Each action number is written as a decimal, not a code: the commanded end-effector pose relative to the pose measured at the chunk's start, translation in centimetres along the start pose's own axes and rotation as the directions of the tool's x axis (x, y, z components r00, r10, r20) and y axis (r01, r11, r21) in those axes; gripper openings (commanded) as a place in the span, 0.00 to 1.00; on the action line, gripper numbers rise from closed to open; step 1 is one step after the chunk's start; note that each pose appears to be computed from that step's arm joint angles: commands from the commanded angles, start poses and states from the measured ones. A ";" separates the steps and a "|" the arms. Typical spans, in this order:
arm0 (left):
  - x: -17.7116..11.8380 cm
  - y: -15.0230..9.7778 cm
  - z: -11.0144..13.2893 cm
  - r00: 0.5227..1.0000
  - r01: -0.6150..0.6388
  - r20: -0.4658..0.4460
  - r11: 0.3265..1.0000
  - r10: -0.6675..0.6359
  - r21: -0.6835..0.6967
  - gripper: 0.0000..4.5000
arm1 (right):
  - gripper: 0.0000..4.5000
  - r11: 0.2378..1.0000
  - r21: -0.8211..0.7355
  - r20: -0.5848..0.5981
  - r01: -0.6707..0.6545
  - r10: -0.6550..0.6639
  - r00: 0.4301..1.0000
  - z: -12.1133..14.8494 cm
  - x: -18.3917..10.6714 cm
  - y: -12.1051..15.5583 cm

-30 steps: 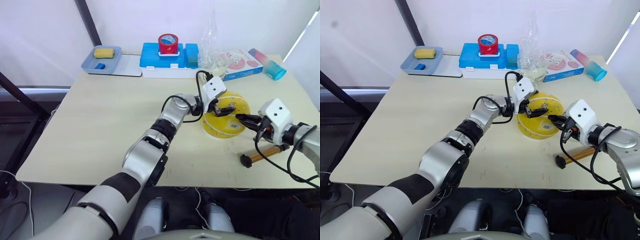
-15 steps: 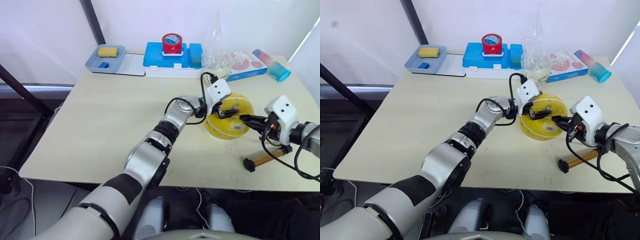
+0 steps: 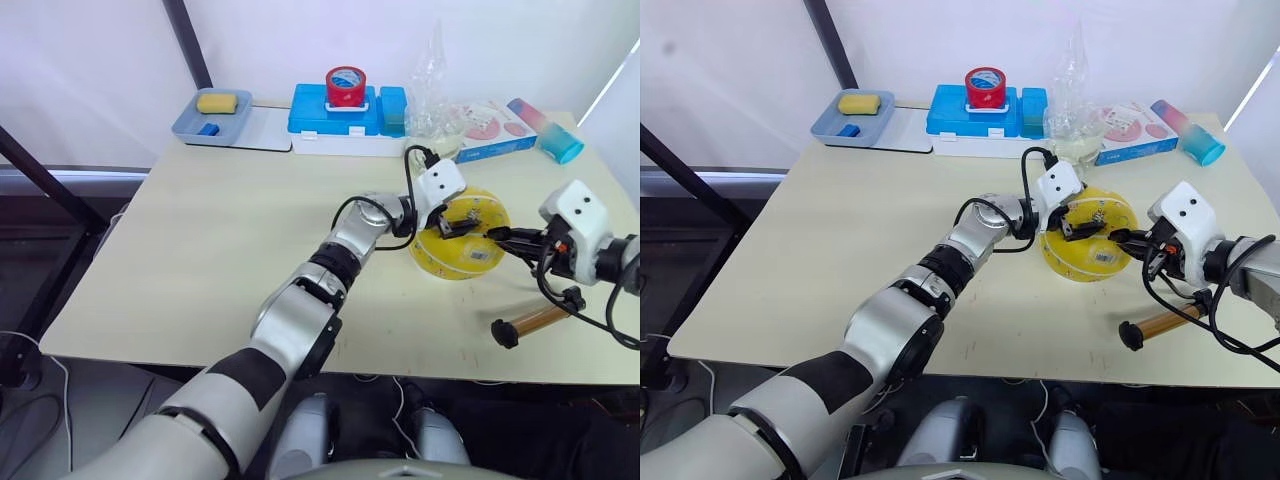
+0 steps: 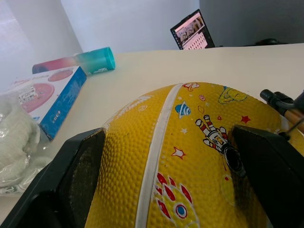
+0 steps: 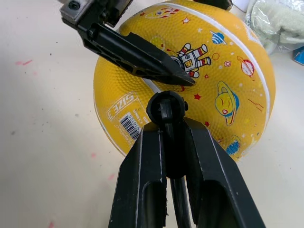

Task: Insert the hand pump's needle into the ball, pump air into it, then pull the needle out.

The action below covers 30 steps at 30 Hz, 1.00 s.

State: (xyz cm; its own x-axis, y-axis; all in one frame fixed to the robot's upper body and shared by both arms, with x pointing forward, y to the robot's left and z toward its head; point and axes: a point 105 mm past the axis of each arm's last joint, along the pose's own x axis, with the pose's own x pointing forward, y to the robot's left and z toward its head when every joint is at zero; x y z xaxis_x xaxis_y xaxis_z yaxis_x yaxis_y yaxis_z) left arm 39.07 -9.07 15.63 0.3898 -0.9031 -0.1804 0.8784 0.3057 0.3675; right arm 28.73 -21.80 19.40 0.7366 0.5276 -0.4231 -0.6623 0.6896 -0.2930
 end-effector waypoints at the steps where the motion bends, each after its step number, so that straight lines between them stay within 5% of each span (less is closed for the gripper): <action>1: -1.0 -2.2 -7.1 0.968 0.039 -0.246 0.997 -0.053 -0.060 1.00 | 0.01 0.988 -0.135 0.110 0.072 -0.057 0.992 4.3 -2.7 -0.8; 10: -0.8 -1.7 -5.7 0.983 0.027 -0.178 0.997 -0.039 -0.069 1.00 | 0.01 0.983 -0.140 0.080 0.120 -0.109 0.991 2.9 -3.1 -1.6; 21: -0.9 0.4 0.4 0.997 0.043 0.075 0.995 -0.037 -0.091 1.00 | 0.01 0.935 -0.227 0.135 0.273 -0.247 0.960 0.4 -2.7 -1.9; 30: -2.4 2.3 5.9 0.956 0.090 0.287 0.992 -0.062 -0.086 1.00 | 0.01 0.916 -0.264 0.170 0.304 -0.266 0.949 -2.3 -2.4 -1.0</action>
State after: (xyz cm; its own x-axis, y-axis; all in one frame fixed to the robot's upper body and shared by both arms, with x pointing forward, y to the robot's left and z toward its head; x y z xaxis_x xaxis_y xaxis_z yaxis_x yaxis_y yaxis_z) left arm 39.02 -7.58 19.25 0.2832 -0.9589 -0.0182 0.9332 0.2712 0.2357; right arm 27.36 -24.52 17.71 0.8785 0.4198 -0.2279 -0.4690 0.6674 -0.5784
